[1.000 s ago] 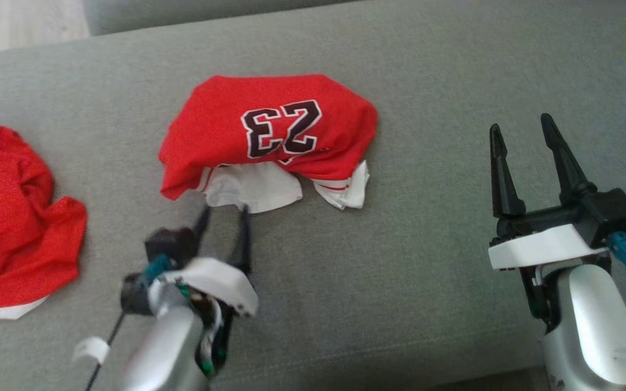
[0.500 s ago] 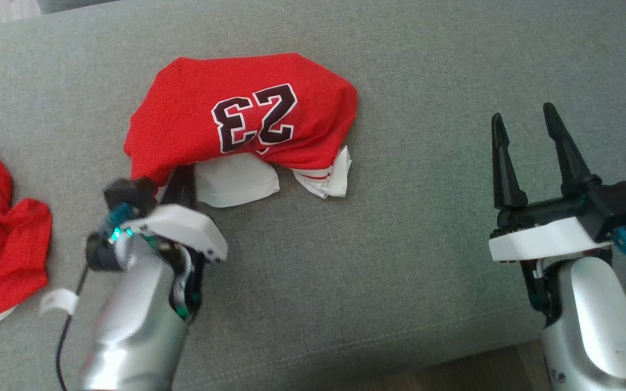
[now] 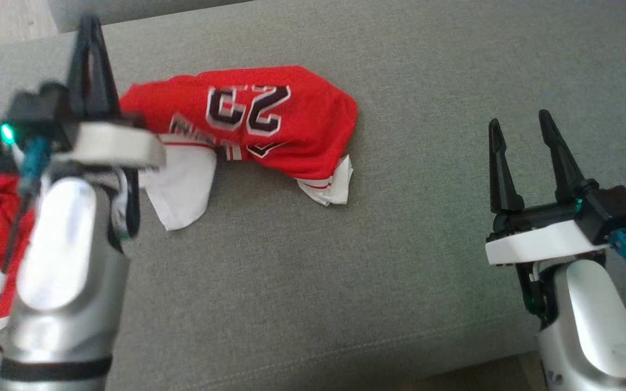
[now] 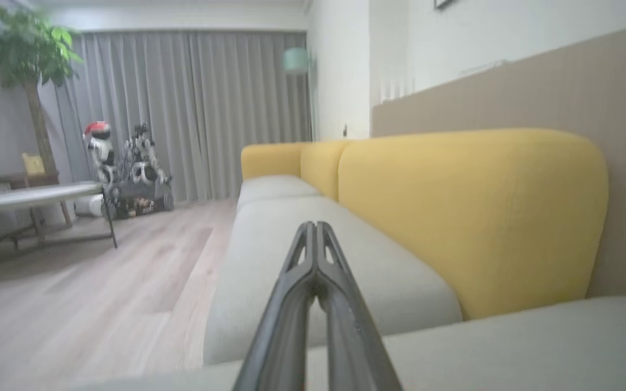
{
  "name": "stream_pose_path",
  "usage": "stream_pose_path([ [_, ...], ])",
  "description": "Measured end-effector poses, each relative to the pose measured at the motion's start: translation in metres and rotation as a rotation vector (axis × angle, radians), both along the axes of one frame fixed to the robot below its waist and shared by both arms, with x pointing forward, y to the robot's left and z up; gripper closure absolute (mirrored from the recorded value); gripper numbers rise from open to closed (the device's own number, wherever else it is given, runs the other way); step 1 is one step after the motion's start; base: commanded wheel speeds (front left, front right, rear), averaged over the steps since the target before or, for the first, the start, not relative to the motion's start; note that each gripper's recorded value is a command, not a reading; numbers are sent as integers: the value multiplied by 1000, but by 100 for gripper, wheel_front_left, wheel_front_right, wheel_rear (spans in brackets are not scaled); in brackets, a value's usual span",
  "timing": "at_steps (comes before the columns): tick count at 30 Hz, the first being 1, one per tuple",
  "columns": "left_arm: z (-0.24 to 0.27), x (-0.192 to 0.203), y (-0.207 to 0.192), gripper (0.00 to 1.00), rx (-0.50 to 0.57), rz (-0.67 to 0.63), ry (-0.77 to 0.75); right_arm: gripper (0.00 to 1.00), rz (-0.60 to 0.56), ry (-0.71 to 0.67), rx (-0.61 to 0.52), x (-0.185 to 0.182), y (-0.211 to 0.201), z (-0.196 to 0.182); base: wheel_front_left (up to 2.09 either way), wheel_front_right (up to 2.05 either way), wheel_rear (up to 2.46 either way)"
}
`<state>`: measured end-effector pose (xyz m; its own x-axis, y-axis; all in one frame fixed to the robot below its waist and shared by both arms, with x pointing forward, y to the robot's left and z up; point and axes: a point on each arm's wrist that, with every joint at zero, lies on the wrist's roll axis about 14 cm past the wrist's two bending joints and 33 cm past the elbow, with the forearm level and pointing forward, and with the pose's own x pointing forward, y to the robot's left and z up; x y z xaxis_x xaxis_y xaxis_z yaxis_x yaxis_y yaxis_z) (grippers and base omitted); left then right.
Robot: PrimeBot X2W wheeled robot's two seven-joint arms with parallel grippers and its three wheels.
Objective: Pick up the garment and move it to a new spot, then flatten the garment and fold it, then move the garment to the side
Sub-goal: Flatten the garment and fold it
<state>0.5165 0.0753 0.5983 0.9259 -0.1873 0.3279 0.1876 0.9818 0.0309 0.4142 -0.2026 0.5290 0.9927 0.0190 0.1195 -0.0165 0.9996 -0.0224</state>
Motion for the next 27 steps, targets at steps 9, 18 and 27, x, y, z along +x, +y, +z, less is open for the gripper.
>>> stream_pose_path([
  [9,105,-4,-14,100,-16,-47,-301,0,-7,-19,17,-2,-3,5,0,0,0],
  [18,42,7,-31,100,-39,-97,-98,0,-23,-15,34,-7,-8,3,0,0,0],
  [27,-42,-24,-15,100,-98,-76,143,0,-7,-32,16,-2,-3,8,0,0,0],
])
